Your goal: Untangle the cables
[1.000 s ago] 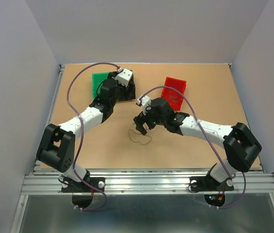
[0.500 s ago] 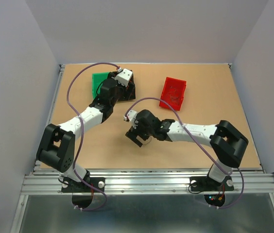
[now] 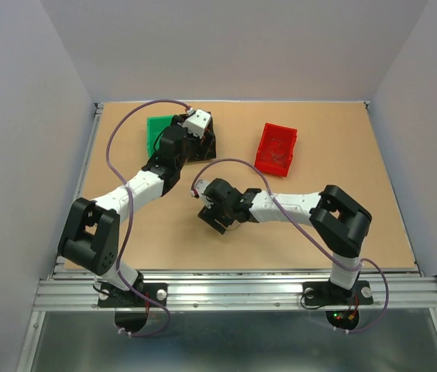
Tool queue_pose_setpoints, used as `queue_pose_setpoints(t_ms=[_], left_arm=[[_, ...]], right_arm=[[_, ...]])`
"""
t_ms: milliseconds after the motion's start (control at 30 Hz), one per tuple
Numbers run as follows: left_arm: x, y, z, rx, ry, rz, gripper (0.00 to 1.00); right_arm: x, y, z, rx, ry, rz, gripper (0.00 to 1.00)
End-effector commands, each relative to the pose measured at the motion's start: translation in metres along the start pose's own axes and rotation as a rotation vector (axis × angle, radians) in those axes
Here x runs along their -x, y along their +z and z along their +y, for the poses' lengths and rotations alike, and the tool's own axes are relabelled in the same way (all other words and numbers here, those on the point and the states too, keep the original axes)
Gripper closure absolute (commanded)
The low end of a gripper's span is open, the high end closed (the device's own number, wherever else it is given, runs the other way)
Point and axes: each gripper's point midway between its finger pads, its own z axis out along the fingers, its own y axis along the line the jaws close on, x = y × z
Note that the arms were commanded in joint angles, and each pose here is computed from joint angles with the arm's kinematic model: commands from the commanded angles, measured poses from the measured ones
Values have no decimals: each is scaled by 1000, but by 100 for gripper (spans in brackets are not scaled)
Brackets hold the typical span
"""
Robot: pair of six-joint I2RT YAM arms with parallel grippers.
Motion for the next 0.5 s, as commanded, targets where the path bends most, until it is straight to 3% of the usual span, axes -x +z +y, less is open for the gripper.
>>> queue_pose_setpoints(t_ms=[0,33,200,233,267,333,433,467], left_arm=[[15,-2,4,15,-14,-57,14],[16,-2,4,15,-15,-59,14],[15,-2,5,14,-14,-57,14],[15,-2,4,12,-12,-58,14],[15,-2,4,11,-14,-58,14],[14,-2,2,0,-10,-58,14],[14,-2,-1,-13,-8,-57,14],[15,-2,-1,-16,-8,-59,14]], right_arm=[[13,-10,-1,-8,11,-21,33],[10,-9,0,-6,8,-15,48],[9,-11,-4,-24,1,-15,78],[11,-13,-6,-33,-1,-24,89],[14,-16,-7,-33,-8,-33,94],[29,-30,-7,-19,-6,-108,99],[42,-49,-7,-8,-9,-222,99],[62,-71,-13,-23,11,-322,100]])
